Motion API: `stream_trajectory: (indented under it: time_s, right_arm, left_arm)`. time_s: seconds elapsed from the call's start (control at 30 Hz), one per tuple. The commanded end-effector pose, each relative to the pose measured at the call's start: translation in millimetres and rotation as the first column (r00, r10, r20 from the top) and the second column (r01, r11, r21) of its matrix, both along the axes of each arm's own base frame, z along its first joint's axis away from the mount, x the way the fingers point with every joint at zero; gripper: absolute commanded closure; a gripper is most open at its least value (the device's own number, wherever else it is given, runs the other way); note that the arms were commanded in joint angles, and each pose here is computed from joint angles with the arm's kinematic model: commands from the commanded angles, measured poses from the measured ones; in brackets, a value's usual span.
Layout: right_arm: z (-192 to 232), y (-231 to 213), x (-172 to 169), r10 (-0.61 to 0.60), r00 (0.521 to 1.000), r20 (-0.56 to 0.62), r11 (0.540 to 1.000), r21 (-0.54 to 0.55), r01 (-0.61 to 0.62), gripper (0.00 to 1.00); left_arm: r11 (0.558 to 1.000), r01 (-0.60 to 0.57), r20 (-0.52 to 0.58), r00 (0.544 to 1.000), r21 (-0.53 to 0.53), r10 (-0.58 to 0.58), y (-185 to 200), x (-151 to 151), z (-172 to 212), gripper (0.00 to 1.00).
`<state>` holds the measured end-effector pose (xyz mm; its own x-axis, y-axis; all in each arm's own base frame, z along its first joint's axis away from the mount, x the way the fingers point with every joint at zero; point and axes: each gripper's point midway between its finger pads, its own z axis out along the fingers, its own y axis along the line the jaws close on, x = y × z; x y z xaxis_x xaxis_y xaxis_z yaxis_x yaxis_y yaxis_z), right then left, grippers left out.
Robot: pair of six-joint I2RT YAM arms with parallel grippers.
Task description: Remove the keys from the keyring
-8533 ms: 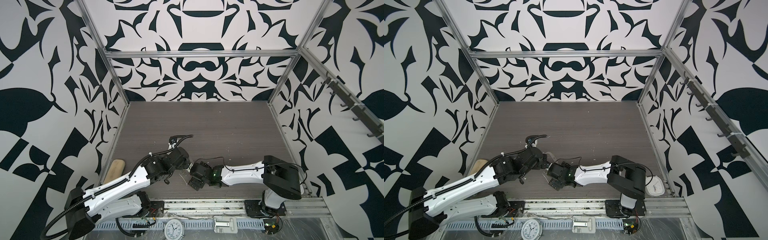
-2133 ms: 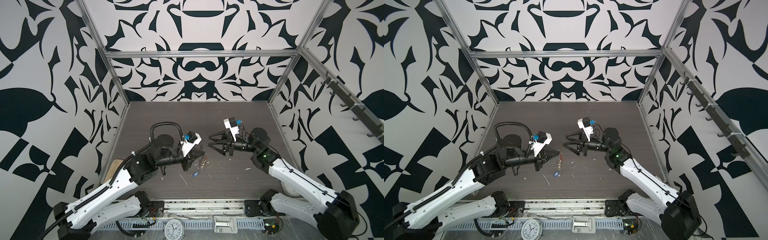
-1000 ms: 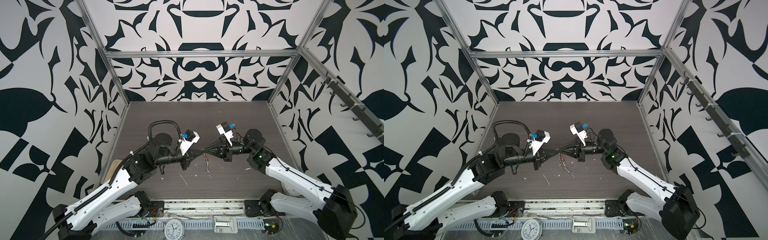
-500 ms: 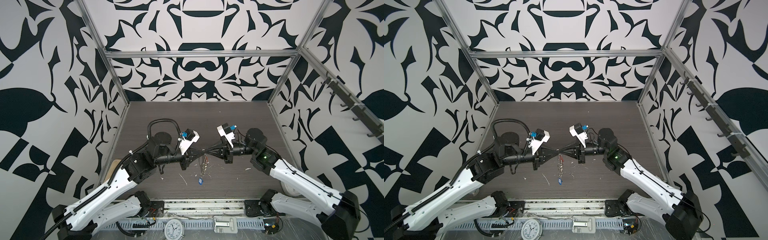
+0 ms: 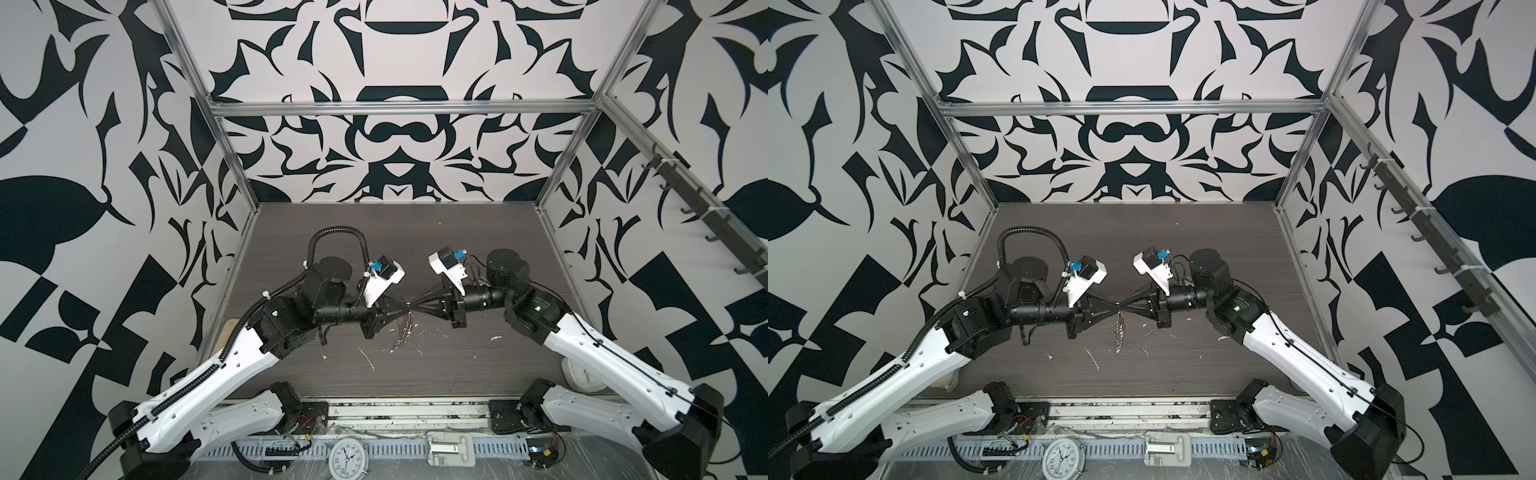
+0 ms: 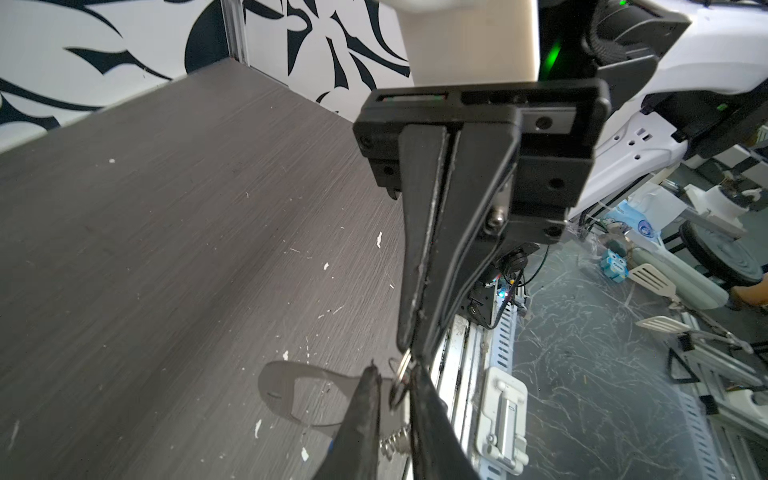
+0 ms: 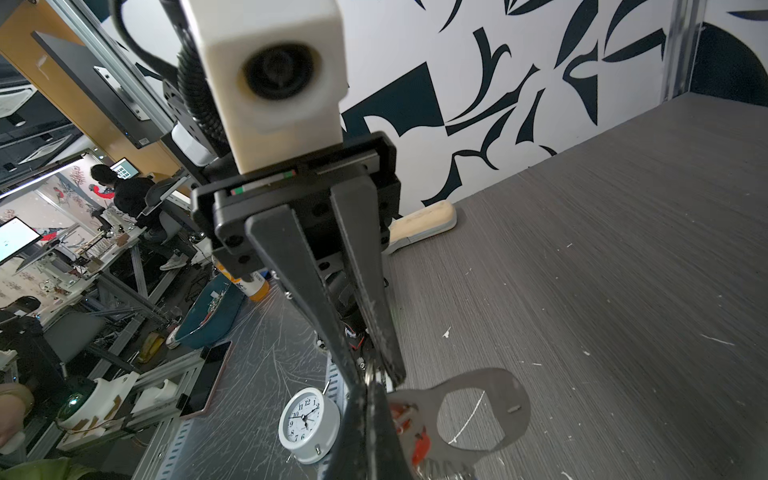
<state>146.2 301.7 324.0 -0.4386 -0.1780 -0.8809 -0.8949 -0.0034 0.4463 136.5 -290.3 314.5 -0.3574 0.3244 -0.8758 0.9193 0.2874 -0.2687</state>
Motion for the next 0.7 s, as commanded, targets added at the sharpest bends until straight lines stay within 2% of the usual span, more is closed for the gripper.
stream_trajectory:
  time_s: [0.0,0.17,0.27,0.3,0.33,0.5,0.53,0.57,0.6,0.67]
  right_arm:
    - [19,1,-3,0.015,0.997,0.070,1.000,0.021,-0.016,1.00]
    - [19,3,-2,0.016,0.997,0.073,1.000,0.004,-0.017,1.00]
    - [17,4,-1,0.016,0.997,0.074,1.000,-0.010,-0.015,1.00]
    - [17,5,-1,0.017,0.997,0.074,1.000,-0.014,-0.016,1.00]
    - [16,5,-1,0.020,0.997,0.072,1.000,-0.018,-0.019,1.00]
    - [17,8,7,-0.027,0.997,0.078,0.999,-0.022,0.029,0.98]
    - [20,7,8,-0.038,0.996,0.082,0.999,-0.006,0.039,0.88]
    - [24,7,9,-0.053,0.995,0.087,0.999,0.007,0.053,0.73]
    - [27,6,10,-0.069,0.993,0.094,0.998,0.016,0.068,0.65]
    - [34,4,12,-0.111,0.986,0.127,0.993,0.044,0.107,0.59]
  left_arm:
    - [0.999,0.035,-0.007,0.999,0.004,-0.035,1,-7,7,0.80]
    - [0.999,0.029,-0.020,0.999,0.033,-0.029,3,-7,4,0.88]
    - [0.999,0.027,-0.014,1.000,0.037,-0.027,4,-8,6,0.89]
    - [0.999,0.027,-0.014,1.000,0.038,-0.026,5,-8,6,0.92]
    - [0.999,0.027,-0.013,1.000,0.041,-0.026,5,-8,6,1.00]
    - [1.000,-0.016,0.012,1.000,0.027,0.016,8,-2,5,1.00]
    - [1.000,-0.025,0.023,0.999,0.013,0.024,8,0,6,1.00]
    - [0.999,-0.036,0.039,0.999,-0.007,0.037,10,1,9,1.00]
    - [0.998,-0.048,0.055,0.997,-0.033,0.050,10,2,12,1.00]
    - [0.995,-0.065,0.084,0.994,-0.080,0.072,12,5,18,1.00]
